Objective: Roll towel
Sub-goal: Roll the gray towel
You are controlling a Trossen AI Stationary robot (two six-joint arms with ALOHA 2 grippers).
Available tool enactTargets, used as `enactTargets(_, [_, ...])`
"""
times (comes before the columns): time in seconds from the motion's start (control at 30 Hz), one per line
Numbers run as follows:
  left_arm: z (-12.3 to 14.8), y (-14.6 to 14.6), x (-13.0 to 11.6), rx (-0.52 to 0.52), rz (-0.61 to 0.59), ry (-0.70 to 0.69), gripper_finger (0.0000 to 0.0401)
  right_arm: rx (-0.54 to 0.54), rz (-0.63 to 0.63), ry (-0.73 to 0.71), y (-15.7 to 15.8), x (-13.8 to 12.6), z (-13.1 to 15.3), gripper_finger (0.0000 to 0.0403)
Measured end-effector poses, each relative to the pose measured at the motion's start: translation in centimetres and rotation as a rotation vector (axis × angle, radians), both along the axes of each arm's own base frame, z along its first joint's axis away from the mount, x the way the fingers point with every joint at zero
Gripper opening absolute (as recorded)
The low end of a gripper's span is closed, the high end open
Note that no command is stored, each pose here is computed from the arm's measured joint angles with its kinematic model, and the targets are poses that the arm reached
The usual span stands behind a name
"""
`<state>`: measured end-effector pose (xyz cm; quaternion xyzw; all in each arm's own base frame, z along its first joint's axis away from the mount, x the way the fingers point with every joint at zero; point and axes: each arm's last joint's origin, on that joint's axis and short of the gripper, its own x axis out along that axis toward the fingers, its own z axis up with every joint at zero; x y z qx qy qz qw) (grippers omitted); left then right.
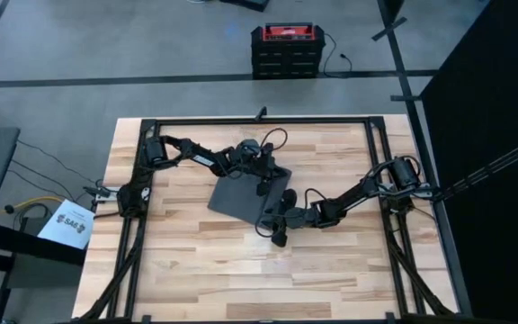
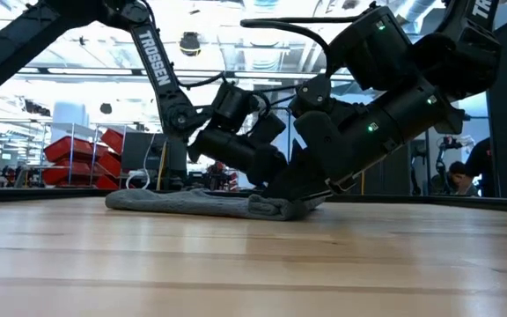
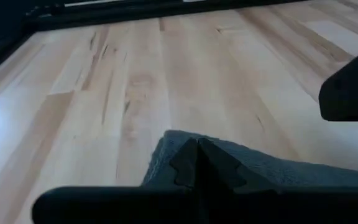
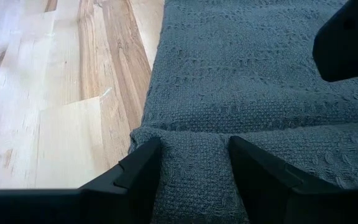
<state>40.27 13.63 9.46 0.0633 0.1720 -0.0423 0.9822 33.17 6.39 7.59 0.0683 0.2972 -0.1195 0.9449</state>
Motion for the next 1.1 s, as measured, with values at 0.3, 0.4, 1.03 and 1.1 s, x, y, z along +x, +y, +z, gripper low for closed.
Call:
enactTargets(0.3, [-0.8, -0.4, 0.0, 0.03, -0.009, 0.051, 0.0, -0.032, 0.013, 0.007, 0.0, -0.1, 0.6, 0.018])
enactTargets(0.4, [-0.5, -0.5, 0.0, 0.032, -0.01, 0.046, 0.0, -0.036, 0.01, 0.014, -0.1, -0.1, 0.5, 0.018])
enactTargets(1.03, [4.9, -7.1, -3.1, 0.04, -0.107, 0.113, 0.0, -0.042, 0.008, 0.017, 0.0, -0.2, 0.5, 0.018])
enactTargets(1.1, [3.9, -8.1, -3.0, 0.05, -0.092, 0.085, 0.0, -0.044, 0.009, 0.017, 0.0, -0.2, 0.5, 0.018])
